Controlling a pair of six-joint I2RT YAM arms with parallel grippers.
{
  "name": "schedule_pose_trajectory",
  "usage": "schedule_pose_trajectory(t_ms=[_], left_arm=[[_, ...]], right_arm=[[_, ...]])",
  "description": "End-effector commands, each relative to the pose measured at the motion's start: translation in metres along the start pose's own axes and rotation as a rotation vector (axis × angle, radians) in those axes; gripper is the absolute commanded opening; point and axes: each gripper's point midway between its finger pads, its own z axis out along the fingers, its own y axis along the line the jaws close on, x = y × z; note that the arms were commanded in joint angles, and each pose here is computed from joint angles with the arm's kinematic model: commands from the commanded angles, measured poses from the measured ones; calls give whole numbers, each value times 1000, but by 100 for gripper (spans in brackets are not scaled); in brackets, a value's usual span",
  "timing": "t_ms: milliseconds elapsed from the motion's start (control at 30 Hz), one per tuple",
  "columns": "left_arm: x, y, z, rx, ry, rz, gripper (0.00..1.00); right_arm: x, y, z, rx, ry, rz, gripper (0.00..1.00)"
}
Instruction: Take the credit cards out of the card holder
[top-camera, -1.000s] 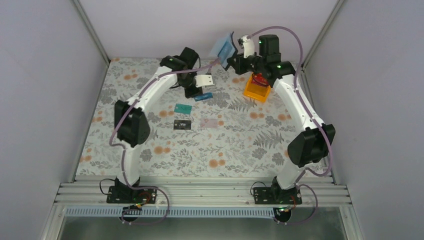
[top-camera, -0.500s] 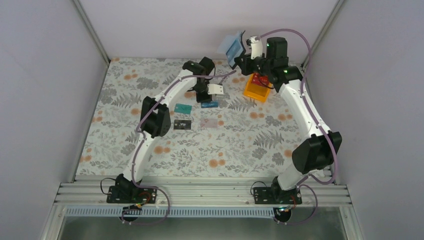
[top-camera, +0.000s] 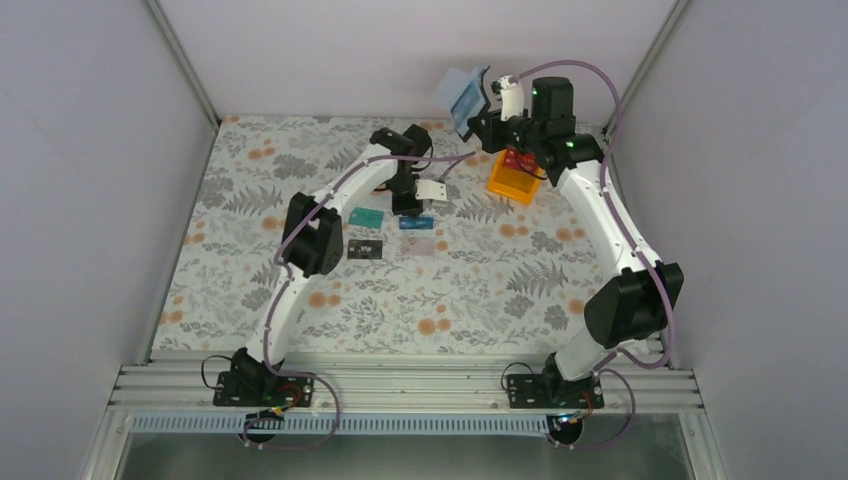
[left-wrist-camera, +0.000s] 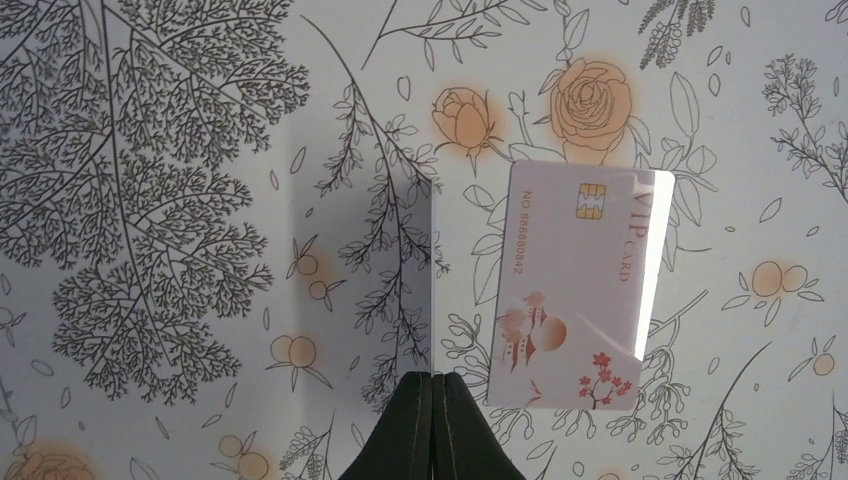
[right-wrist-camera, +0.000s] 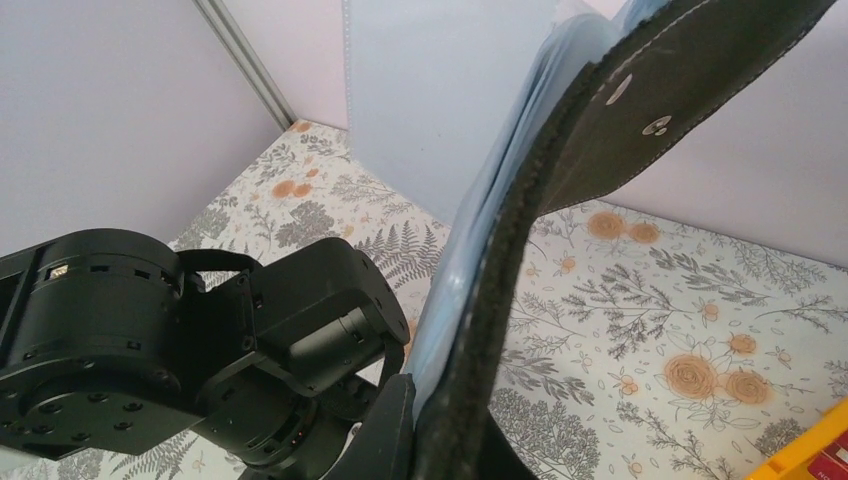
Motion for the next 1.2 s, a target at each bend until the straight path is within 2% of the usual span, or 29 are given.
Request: schedule_pose_trajectory(t_ms=[0, 267, 667, 733, 867, 1167], left_arm=[[-3, -8, -4, 5, 12, 37, 2], [-8, -17, -14, 27, -28, 56, 2], [-5, -3, 0, 0, 5, 58, 3], [-5, 1, 2, -12, 17, 56, 6], [-6, 14, 2, -66, 16, 58, 19], [-16, 23, 0, -102, -22, 80, 21]], right_arm=[[-19, 12, -15, -29, -70, -44, 4], [-17, 14, -14, -41, -65, -47, 4], [-19, 19, -16, -63, -69, -57, 4], [-19, 19, -16, -68, -69, -57, 4], [-19, 23, -15, -90, -65, -61, 6], [-20, 27, -15, -120, -63, -70, 7]])
